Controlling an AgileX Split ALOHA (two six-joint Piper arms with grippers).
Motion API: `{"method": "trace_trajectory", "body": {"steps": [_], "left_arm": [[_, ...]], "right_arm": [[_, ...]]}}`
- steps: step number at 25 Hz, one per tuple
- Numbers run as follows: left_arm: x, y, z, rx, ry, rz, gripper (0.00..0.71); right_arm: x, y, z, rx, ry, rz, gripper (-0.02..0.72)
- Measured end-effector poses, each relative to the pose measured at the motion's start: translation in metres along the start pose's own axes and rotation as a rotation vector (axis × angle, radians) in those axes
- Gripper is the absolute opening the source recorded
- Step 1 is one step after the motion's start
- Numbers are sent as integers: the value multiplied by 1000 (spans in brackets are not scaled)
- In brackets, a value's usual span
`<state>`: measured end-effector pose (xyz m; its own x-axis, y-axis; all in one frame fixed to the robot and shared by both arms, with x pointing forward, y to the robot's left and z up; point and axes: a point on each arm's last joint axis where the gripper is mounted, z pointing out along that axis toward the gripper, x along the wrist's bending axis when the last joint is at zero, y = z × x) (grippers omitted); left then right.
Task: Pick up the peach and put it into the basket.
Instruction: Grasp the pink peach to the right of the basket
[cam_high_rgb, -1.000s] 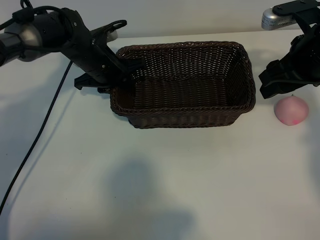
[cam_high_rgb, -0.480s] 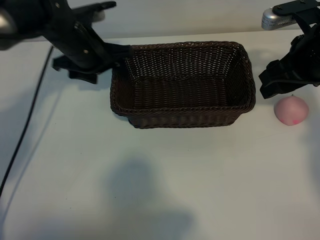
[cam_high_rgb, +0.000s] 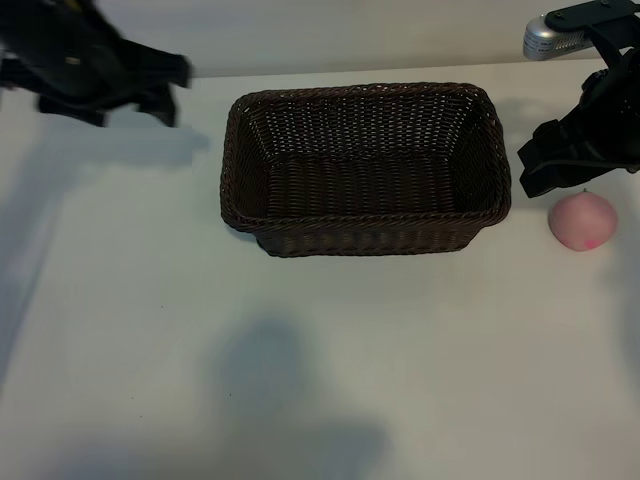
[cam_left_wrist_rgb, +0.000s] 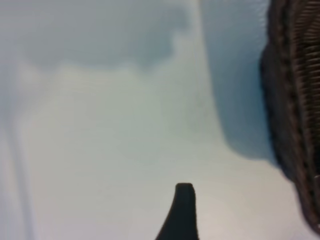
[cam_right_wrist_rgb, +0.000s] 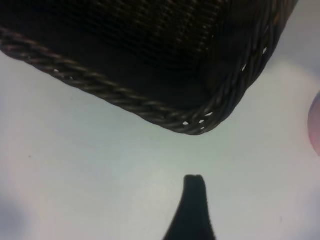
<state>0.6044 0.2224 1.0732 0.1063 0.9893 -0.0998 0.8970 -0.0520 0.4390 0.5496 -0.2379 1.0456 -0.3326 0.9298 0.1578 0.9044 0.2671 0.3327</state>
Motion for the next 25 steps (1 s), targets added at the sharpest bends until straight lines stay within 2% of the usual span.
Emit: {"method": "trace_trajectory", "body": {"steps": [7,9,11,14,18,19,21,25], "left_arm": [[82,-14,-65,-11,113,-80,646],[100,-23,-87,-19,146,-108,640],[110,-30,-106,-43,169,-122,632],[107,-40,-139,-121,188,-115,615],[84,-66,-183,-248,130,-66,597],[76,-78,-197,-294,116,-51,596],[66,-101,-210,-339,105,-33,595],[47,-171,-234,-480,150,-2,593]], "right_arm": [[0,0,0,0,0,0,595],[0,0,0,0,0,0,595],[0,0,0,0,0,0,595],[0,0,0,0,0,0,595],[0,0,0,2,1,0,595],[0,0,0,4,1,0,595],[0,-1,0,7,2,0,595],[0,-1,0,8,2,0,595]]}}
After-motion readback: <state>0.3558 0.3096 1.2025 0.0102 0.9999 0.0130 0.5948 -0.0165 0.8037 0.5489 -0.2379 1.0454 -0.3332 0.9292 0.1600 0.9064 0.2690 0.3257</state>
